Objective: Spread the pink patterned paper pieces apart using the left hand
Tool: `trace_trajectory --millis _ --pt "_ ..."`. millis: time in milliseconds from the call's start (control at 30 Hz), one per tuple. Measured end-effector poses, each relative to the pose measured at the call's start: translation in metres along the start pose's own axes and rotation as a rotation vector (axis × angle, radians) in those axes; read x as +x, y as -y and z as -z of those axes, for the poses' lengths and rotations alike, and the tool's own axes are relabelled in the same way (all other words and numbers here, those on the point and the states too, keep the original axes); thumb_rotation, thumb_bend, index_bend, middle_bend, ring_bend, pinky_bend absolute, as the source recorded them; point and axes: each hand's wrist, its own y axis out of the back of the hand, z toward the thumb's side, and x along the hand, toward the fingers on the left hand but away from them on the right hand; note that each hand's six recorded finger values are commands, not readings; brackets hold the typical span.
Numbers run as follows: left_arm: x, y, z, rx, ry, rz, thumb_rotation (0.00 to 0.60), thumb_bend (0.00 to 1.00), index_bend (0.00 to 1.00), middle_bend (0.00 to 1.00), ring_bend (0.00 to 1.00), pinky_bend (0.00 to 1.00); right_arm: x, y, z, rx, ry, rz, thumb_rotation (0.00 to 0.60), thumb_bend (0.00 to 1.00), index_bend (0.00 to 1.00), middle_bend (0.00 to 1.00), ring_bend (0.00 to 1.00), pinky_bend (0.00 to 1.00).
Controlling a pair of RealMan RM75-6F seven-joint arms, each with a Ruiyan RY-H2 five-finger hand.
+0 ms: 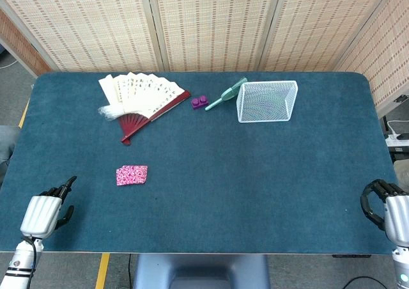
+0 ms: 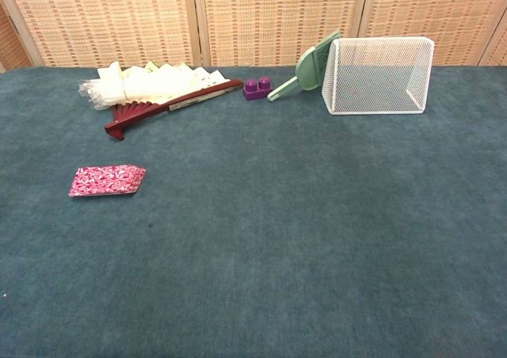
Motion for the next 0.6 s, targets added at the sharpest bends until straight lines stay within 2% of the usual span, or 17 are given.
trace_trajectory --millis 233,367,467,567,600 --pt "-0.001 0.000 0.000 -0.005 0.001 0.004 0.600 0.39 0.07 0.29 0.33 0.48 0.000 0.003 -0.002 0.006 -0.009 -0.017 0.600 0.47 0.75 0.55 0.59 0.89" --pt "0.000 0.000 -0.002 -0.010 0.014 0.007 0.600 0.39 0.06 0.30 0.32 0.44 0.001 0.004 -0.004 -0.004 -0.023 -0.020 0.600 0.47 0.75 0.55 0.59 0.89" --pt "0.001 0.000 -0.004 -0.016 0.029 0.000 0.600 0.39 0.06 0.46 0.46 0.51 0.000 0.005 -0.006 -0.014 -0.032 -0.021 0.600 0.47 0.75 0.55 0.59 0.89" --pt "0.005 0.001 -0.008 -0.023 0.051 -0.014 0.600 0.40 0.08 0.65 0.70 0.72 -0.001 0.008 -0.006 -0.015 -0.034 -0.030 0.600 0.46 0.75 0.55 0.59 0.89" --pt "0.006 0.001 -0.010 -0.025 0.057 -0.019 0.600 0.40 0.09 0.74 0.79 0.81 -0.002 0.009 -0.007 -0.015 -0.035 -0.034 0.600 0.46 0.75 0.55 0.59 0.89"
